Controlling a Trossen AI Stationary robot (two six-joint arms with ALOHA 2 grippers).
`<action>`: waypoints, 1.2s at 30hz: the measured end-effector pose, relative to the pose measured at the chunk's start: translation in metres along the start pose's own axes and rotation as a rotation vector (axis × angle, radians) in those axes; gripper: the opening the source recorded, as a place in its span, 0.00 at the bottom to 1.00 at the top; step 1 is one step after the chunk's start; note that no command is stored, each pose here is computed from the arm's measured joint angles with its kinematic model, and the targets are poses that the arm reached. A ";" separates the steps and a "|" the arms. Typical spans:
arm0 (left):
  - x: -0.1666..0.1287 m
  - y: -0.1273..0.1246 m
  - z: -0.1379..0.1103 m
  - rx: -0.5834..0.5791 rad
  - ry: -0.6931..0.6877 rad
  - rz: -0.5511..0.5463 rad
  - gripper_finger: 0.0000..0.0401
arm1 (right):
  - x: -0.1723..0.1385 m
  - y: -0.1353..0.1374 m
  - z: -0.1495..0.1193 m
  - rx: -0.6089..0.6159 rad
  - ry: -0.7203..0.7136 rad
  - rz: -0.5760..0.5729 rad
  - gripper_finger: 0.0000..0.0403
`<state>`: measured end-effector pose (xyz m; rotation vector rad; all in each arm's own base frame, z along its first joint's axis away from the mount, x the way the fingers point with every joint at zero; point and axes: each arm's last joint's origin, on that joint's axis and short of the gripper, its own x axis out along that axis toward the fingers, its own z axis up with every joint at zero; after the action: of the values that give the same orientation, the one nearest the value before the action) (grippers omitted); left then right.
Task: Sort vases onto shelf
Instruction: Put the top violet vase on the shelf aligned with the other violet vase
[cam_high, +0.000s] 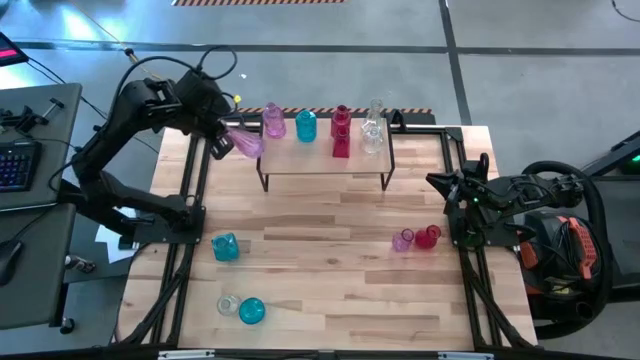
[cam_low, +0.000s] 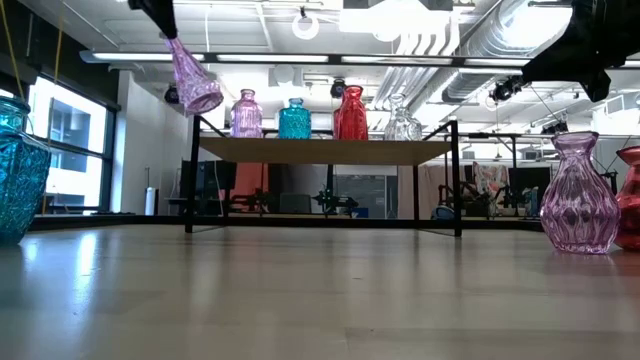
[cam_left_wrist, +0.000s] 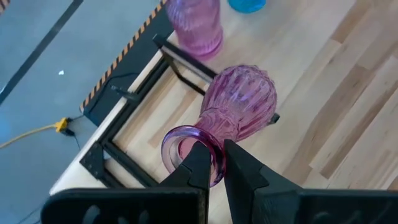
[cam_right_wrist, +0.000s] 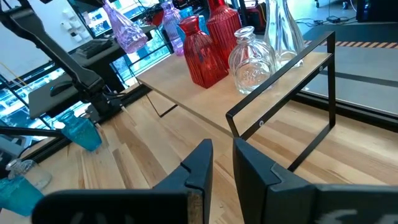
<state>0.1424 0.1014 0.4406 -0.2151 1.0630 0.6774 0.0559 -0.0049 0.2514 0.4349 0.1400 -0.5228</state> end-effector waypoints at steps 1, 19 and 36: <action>0.001 -0.001 0.003 0.012 -0.001 -0.003 0.04 | 0.000 0.000 0.000 0.000 0.000 0.000 0.11; 0.021 -0.031 0.059 0.291 0.005 0.036 0.04 | 0.000 0.000 0.000 0.000 0.000 0.000 0.11; 0.065 -0.058 0.083 0.551 0.140 0.130 0.04 | 0.000 0.000 0.000 0.000 0.000 0.000 0.11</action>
<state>0.2591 0.1220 0.4166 0.2889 1.3654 0.4661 0.0559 -0.0049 0.2514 0.4348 0.1399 -0.5231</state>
